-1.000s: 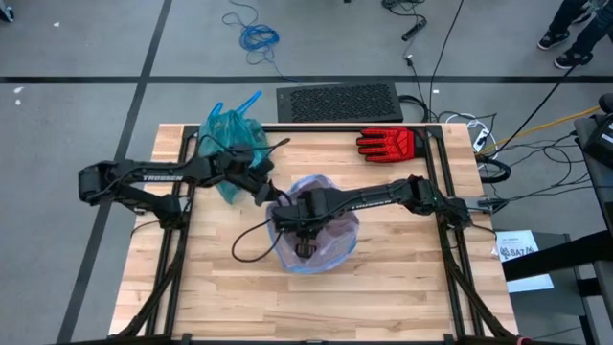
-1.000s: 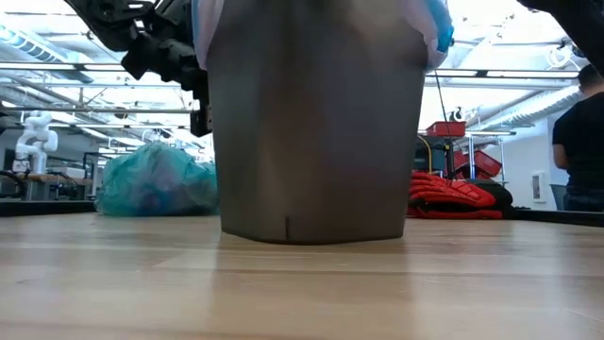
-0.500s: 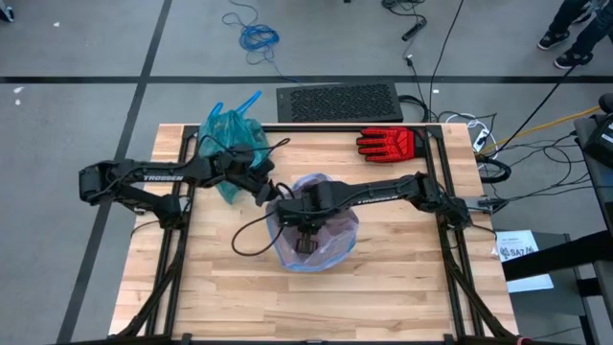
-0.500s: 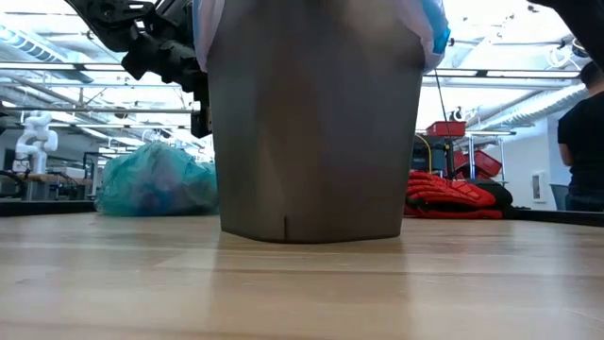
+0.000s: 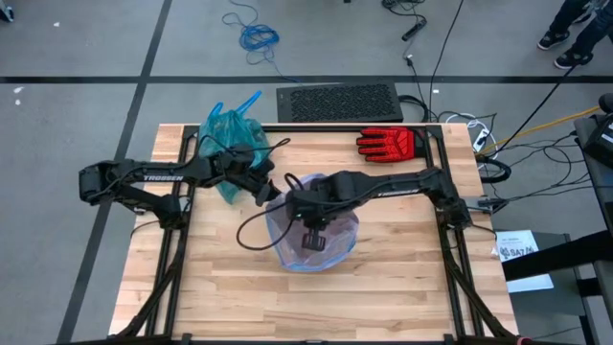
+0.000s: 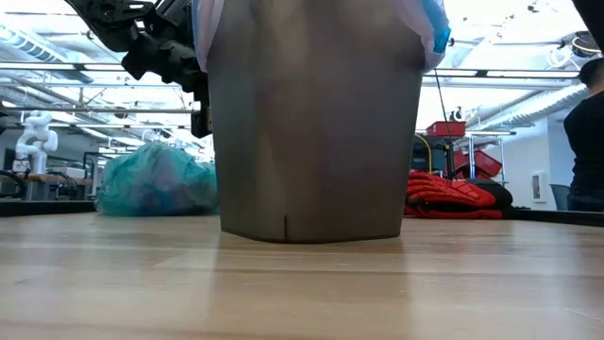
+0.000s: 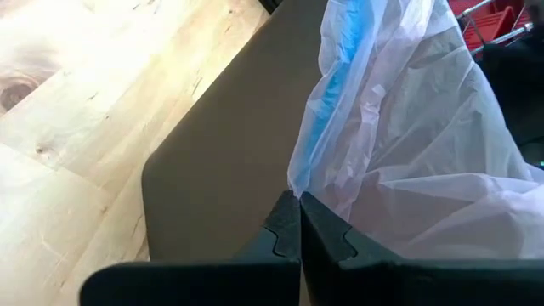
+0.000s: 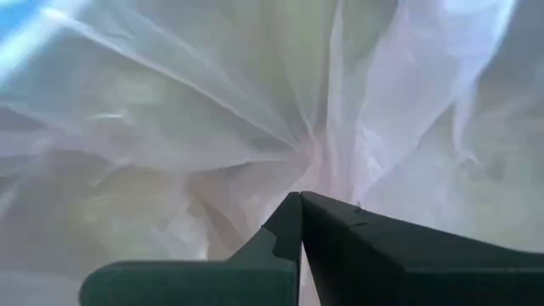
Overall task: Place trash/remove bag and relplace
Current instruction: Insert the new pink trash bag into the trash bin
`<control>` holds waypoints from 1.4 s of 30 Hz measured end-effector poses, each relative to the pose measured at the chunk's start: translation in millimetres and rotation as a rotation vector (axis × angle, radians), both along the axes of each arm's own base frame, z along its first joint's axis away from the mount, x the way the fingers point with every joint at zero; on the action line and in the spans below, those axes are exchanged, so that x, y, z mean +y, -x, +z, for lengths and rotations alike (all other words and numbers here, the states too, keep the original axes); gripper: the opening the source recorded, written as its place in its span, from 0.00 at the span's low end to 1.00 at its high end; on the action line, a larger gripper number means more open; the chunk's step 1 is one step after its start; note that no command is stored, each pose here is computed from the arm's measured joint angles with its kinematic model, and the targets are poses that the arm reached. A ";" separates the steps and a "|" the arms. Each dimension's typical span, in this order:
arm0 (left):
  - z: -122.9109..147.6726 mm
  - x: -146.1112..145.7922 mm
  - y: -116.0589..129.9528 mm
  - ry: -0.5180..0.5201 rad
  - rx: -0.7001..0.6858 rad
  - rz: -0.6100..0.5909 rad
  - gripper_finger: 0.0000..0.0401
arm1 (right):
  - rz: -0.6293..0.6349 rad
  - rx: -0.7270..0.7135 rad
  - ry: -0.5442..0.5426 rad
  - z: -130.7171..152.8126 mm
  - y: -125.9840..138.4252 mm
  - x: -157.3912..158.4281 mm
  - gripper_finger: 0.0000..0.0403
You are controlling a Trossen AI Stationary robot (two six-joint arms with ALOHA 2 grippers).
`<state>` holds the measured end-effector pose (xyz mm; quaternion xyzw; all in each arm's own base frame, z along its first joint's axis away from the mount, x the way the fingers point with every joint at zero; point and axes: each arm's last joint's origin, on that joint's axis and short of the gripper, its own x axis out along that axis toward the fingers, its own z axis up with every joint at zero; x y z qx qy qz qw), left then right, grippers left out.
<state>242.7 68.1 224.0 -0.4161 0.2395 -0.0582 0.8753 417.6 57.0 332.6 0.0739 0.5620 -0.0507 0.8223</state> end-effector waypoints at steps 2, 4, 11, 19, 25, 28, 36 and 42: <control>0.1 0.0 0.0 0.000 -0.001 0.000 0.00 | -0.017 -0.028 -0.012 8.1 3.7 -0.3 0.00; 0.1 0.0 0.0 0.000 -0.001 0.000 0.00 | -0.035 -0.079 -0.023 17.5 6.0 -0.9 0.00; 0.1 0.1 -0.1 -0.001 0.000 0.003 0.00 | -0.140 -0.193 0.051 8.7 -16.9 -18.1 0.00; 0.1 0.1 0.0 -0.001 0.001 0.003 0.00 | -0.231 -0.034 0.133 -31.2 -28.9 -30.8 0.00; 0.0 0.1 0.1 -0.008 -0.001 0.000 0.00 | -0.189 0.001 0.101 -45.1 -33.8 -14.3 0.00; -0.2 0.0 0.2 -0.016 -0.001 -0.004 0.00 | -0.178 -0.015 0.081 -41.0 -32.5 -9.6 0.00; 0.0 0.0 0.3 -0.017 -0.002 -0.005 0.00 | -0.097 -0.066 -0.005 14.6 2.0 -10.6 0.00; 0.1 0.0 0.2 -0.018 -0.003 -0.005 0.00 | -0.009 0.110 -0.108 16.6 23.7 -5.9 0.00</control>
